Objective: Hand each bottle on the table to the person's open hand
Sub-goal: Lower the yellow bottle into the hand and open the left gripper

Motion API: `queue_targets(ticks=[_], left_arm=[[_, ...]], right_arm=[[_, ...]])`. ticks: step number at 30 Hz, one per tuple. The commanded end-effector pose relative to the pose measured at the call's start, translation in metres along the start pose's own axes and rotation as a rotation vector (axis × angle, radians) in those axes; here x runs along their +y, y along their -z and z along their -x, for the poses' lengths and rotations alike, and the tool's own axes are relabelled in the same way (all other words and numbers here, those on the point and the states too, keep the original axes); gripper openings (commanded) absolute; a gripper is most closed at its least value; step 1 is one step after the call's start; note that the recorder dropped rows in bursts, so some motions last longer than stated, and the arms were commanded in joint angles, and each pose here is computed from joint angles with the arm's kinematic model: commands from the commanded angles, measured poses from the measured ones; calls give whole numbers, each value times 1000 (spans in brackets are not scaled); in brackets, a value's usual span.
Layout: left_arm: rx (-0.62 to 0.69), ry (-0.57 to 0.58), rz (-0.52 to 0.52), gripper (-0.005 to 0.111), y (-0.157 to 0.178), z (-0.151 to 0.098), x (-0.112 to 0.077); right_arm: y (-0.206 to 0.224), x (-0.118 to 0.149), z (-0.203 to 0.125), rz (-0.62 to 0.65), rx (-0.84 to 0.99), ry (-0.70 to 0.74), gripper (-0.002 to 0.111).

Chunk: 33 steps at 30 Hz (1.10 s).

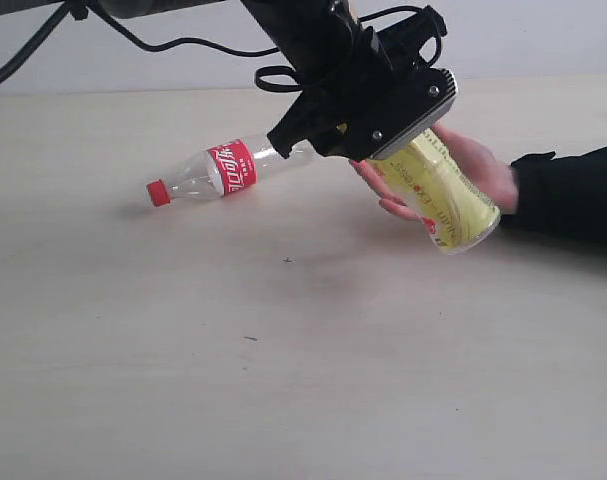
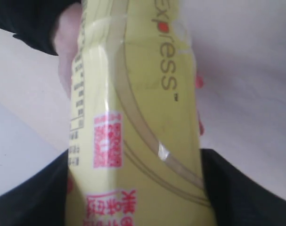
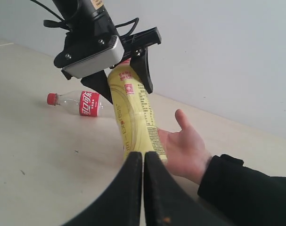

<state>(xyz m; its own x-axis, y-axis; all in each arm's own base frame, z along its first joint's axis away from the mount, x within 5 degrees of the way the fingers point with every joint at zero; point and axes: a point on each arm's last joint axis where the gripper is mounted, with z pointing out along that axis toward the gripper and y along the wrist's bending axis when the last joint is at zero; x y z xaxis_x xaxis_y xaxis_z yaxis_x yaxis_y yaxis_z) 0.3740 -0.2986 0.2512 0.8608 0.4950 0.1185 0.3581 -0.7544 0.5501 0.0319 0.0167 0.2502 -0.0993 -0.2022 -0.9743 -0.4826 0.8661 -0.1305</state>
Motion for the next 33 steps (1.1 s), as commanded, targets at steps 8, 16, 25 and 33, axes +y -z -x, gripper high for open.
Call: queue_targets(ticks=[8, 16, 25, 33], left_arm=[[-62, 26, 49, 0, -12, -3, 23], [-48, 33, 43, 0, -44, -6, 17], [-27, 46, 53, 0, -73, -11, 9], [-25, 69, 63, 0, -79, -11, 8]], right_arm=[[-1, 0, 0, 2, -11, -2, 2], [-1, 0, 0, 2, -11, -2, 2], [-1, 0, 0, 2, -11, -4, 2], [-1, 0, 0, 2, -11, -2, 2]])
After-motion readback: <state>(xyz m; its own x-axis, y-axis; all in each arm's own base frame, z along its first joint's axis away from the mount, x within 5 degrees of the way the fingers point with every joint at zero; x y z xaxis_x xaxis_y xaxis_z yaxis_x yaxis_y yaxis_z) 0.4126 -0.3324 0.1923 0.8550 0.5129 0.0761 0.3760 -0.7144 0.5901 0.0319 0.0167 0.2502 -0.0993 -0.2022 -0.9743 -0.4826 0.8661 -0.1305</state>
